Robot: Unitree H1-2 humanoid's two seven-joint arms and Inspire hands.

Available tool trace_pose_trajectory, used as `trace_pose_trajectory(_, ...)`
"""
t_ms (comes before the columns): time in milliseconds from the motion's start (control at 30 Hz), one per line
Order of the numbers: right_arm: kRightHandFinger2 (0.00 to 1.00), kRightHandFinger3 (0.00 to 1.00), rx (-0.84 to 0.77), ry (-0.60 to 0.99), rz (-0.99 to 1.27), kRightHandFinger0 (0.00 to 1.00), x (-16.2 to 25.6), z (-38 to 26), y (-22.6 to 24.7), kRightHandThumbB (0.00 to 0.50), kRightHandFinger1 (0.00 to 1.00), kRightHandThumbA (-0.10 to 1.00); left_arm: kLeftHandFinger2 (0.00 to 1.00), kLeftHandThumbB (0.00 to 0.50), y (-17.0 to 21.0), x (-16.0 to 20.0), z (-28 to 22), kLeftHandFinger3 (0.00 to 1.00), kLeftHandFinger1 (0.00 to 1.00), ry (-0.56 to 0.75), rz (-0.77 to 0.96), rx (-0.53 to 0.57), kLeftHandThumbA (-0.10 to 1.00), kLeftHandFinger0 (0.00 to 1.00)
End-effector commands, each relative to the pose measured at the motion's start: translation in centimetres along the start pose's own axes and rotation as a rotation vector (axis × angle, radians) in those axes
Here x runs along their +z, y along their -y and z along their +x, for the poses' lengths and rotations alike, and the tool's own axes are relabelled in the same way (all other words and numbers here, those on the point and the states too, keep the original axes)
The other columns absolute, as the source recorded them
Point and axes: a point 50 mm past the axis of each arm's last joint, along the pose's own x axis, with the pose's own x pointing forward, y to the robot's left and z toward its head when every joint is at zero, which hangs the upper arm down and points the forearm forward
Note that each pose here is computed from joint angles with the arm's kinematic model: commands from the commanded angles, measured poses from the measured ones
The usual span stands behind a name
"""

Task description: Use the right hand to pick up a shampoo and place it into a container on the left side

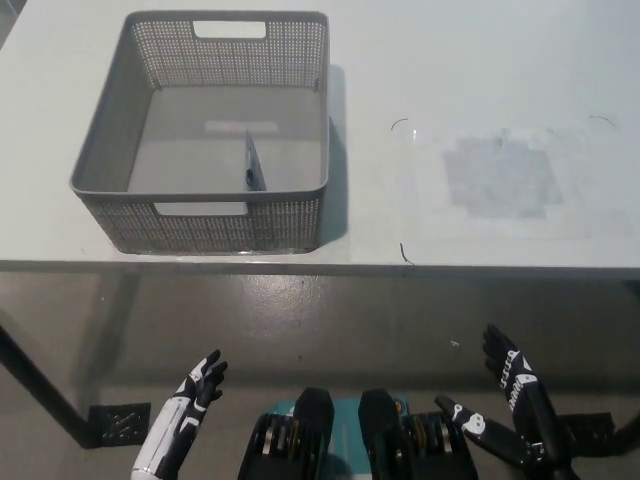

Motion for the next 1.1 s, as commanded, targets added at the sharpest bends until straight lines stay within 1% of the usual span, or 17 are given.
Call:
trace_pose_trajectory(0,1.0,1.0,0.023,0.026,-0.02,1.0,0.8,0.4,0.3,0.218,1.0,0.91,1.0,0.103,-0.1,0.5,-0.1,1.0,1.0,0.042,-0.001,0.021,0.95,1.0)
trace_pose_trajectory(100,1.0,1.0,0.028,0.02,-0.021,1.0,0.8,0.3,0.4,0.201,1.0,0.89,1.0,0.097,-0.1,0.3,-0.3,1.0,1.0,0.039,0.009,0.024,0.95,1.0)
trace_pose_trajectory(167,1.0,1.0,0.028,0.017,-0.02,1.0,0.9,0.3,0.3,0.199,1.0,0.87,1.0,0.095,-0.1,0.3,-0.3,1.0,1.0,0.036,0.009,0.022,0.95,1.0)
trace_pose_trajectory(233,1.0,1.0,0.028,0.015,-0.023,1.0,0.8,0.1,0.3,0.2,1.0,0.84,1.0,0.094,0.0,0.1,-0.4,1.0,1.0,0.034,0.011,0.02,0.95,1.0)
trace_pose_trajectory(300,1.0,1.0,0.029,0.015,-0.025,1.0,0.9,0.1,0.4,0.197,1.0,0.83,1.0,0.092,0.0,0.1,-0.4,1.0,1.0,0.032,0.014,0.02,0.95,1.0)
trace_pose_trajectory(367,1.0,1.0,0.027,0.016,-0.018,1.0,0.8,0.1,0.4,0.206,1.0,0.81,1.0,0.093,0.0,0.2,-0.4,1.0,1.0,0.033,0.018,0.023,0.95,1.0)
trace_pose_trajectory(400,1.0,1.0,0.027,0.018,-0.01,1.0,0.8,0.1,0.4,0.196,1.0,0.79,1.0,0.088,0.0,0.2,-0.5,1.0,1.0,0.033,0.018,0.024,0.94,1.0)
trace_pose_trajectory(467,1.0,1.0,0.031,0.015,-0.014,1.0,0.9,0.3,0.5,0.203,1.0,0.78,1.0,0.095,-0.1,0.2,-0.5,1.0,1.0,0.031,0.018,0.027,0.94,1.0)
trace_pose_trajectory(500,1.0,1.0,0.032,0.014,-0.016,1.0,0.9,0.3,0.5,0.203,1.0,0.78,1.0,0.087,-0.1,0.2,-0.5,1.0,1.0,0.031,0.017,0.027,0.93,1.0)
trace_pose_trajectory(567,1.0,1.0,0.034,0.013,-0.024,1.0,0.8,0.3,0.6,0.206,1.0,0.77,1.0,0.089,0.0,0.2,-0.5,1.0,1.0,0.03,0.017,0.027,0.93,1.0)
trace_pose_trajectory(633,1.0,1.0,0.033,0.017,-0.029,1.0,1.0,0.7,0.6,0.211,1.0,0.77,1.0,0.091,-0.2,0.5,-0.1,1.0,1.0,0.034,0.017,0.024,0.92,1.0)
trace_pose_trajectory(800,1.0,1.0,0.038,0.021,-0.031,1.0,1.0,0.6,0.6,0.202,1.0,0.76,1.0,0.085,-0.2,0.5,-0.1,1.0,1.0,0.03,0.016,0.018,0.93,1.0)
trace_pose_trajectory(933,1.0,1.0,0.04,0.022,-0.072,1.0,1.1,1.0,0.6,0.242,1.0,0.79,1.0,0.087,-0.4,0.6,0.2,1.0,1.0,0.034,0.018,0.021,0.93,1.0)
trace_pose_trajectory(1000,1.0,1.0,0.039,0.025,-0.089,1.0,1.2,1.1,0.6,0.246,1.0,0.81,1.0,0.081,-0.4,0.7,0.4,1.0,1.0,0.035,0.015,0.02,0.92,1.0)
trace_pose_trajectory(1067,1.0,1.0,0.039,0.029,-0.095,1.0,1.2,1.2,0.6,0.242,1.0,0.8,1.0,0.079,-0.4,0.7,0.5,1.0,1.0,0.041,0.015,0.021,0.92,1.0)
